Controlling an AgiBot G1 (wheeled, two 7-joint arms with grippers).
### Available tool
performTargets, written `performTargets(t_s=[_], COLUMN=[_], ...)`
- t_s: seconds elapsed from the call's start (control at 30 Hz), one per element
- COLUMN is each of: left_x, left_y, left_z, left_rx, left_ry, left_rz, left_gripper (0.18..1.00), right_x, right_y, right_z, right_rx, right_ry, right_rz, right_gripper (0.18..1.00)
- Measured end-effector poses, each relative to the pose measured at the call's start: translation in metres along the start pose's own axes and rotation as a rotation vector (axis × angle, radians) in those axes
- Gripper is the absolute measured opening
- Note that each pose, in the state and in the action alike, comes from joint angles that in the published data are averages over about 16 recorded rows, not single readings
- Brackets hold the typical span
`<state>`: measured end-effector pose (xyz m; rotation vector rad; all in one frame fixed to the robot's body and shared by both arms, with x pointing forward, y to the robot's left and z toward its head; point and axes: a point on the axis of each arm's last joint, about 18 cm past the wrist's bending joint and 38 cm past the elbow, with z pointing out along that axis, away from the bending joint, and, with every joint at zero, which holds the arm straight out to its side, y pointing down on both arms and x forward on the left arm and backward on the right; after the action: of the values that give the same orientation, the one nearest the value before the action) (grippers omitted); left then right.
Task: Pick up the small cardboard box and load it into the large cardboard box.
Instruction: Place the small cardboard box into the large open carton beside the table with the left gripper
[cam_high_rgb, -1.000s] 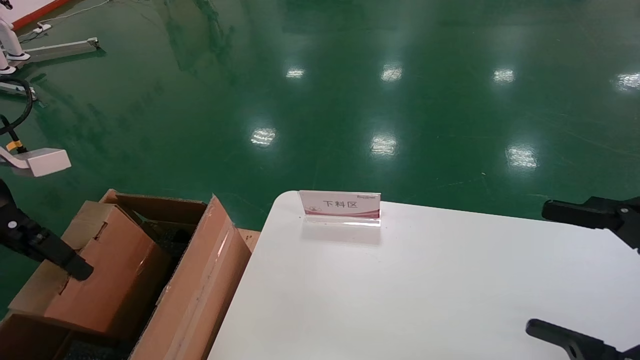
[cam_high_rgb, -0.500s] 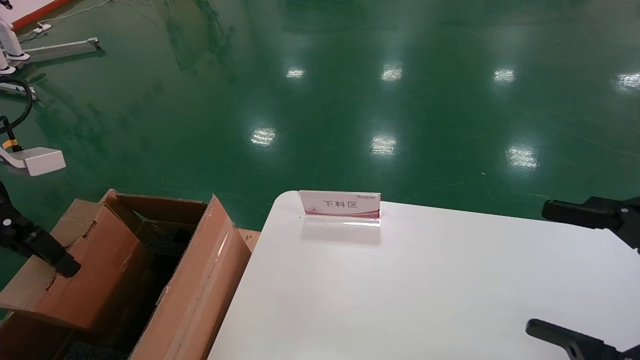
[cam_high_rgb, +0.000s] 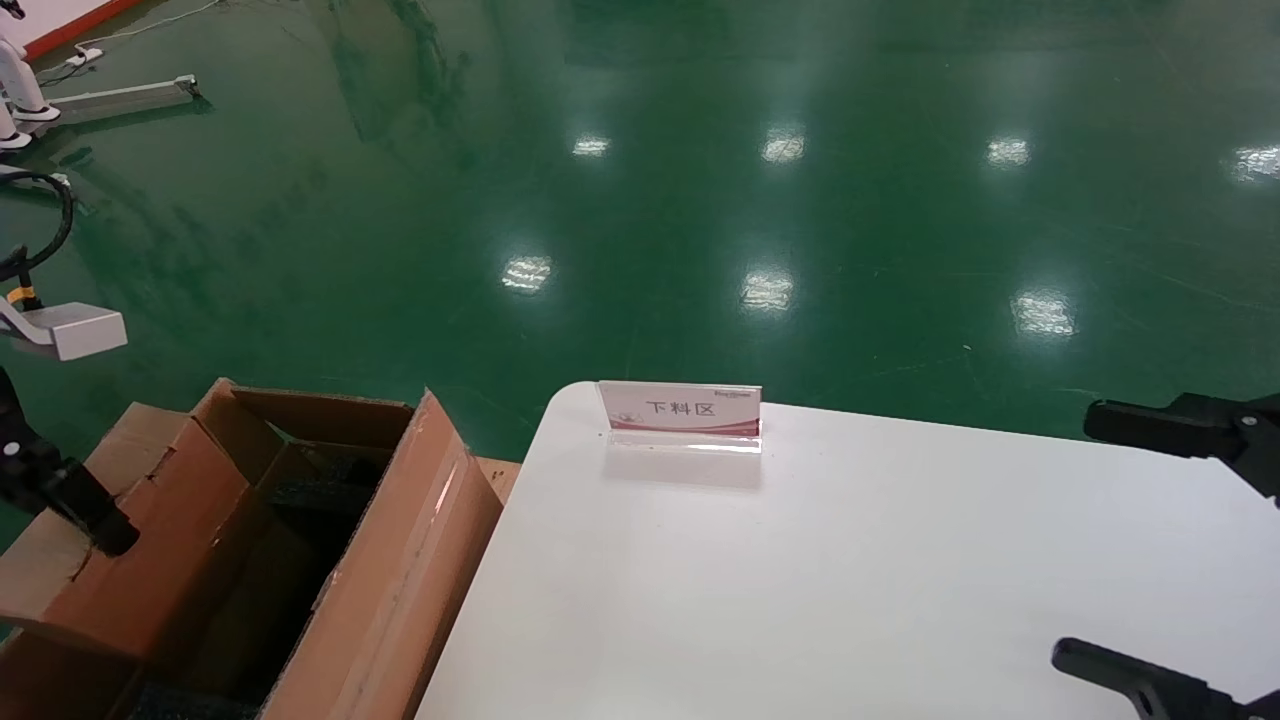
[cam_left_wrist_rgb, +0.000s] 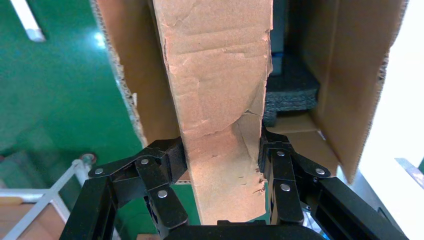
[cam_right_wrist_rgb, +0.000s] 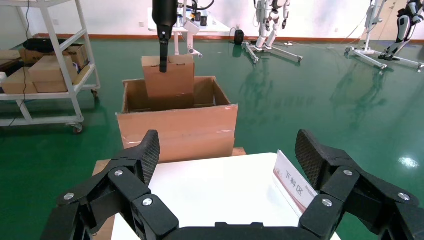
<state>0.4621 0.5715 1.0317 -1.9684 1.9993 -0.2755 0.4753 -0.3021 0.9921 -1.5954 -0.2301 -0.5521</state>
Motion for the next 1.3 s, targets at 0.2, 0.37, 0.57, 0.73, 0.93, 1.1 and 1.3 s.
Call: performTargets(t_s=[0.2,0.37,0.57,0.73,0.93,1.1,1.3], left_x=[-0.004,-0.008,-0.011,-0.013,-0.015,-0.017,-0.02], left_y=[-0.005,-0.008,-0.011,-0.013,-0.014,-0.016,-0.017], left_z=[0.005,0.01,0.018,0.025,0.033,0.04,0.05], left_rx=[-0.006,-0.01,-0.015,-0.017,-0.017,-0.015,-0.012], left_ry=[-0.04,-0.07,-0.094,-0.106,-0.117,-0.126,-0.138], left_rz=[0.004,0.01,0.015,0.016,0.017,0.016,0.014], left_gripper=[0.387,0.386,0.386,0.386,0.386,0.386,0.386], right_x=[0.0,0.0,0.0,0.0,0.0,0.0,0.0], right_y=[0.0,0.0,0.0,0.0,0.0,0.0,0.0], right_z=[0.0,0.0,0.0,0.0,0.0,0.0,0.0], right_rx=[0.0,0.0,0.0,0.0,0.0,0.0,0.0], right_ry=[0.0,0.0,0.0,0.0,0.0,0.0,0.0], right_rz=[0.0,0.0,0.0,0.0,0.0,0.0,0.0], right_gripper=[0.995,0.995,0.995,0.995,0.995,0.995,0.995])
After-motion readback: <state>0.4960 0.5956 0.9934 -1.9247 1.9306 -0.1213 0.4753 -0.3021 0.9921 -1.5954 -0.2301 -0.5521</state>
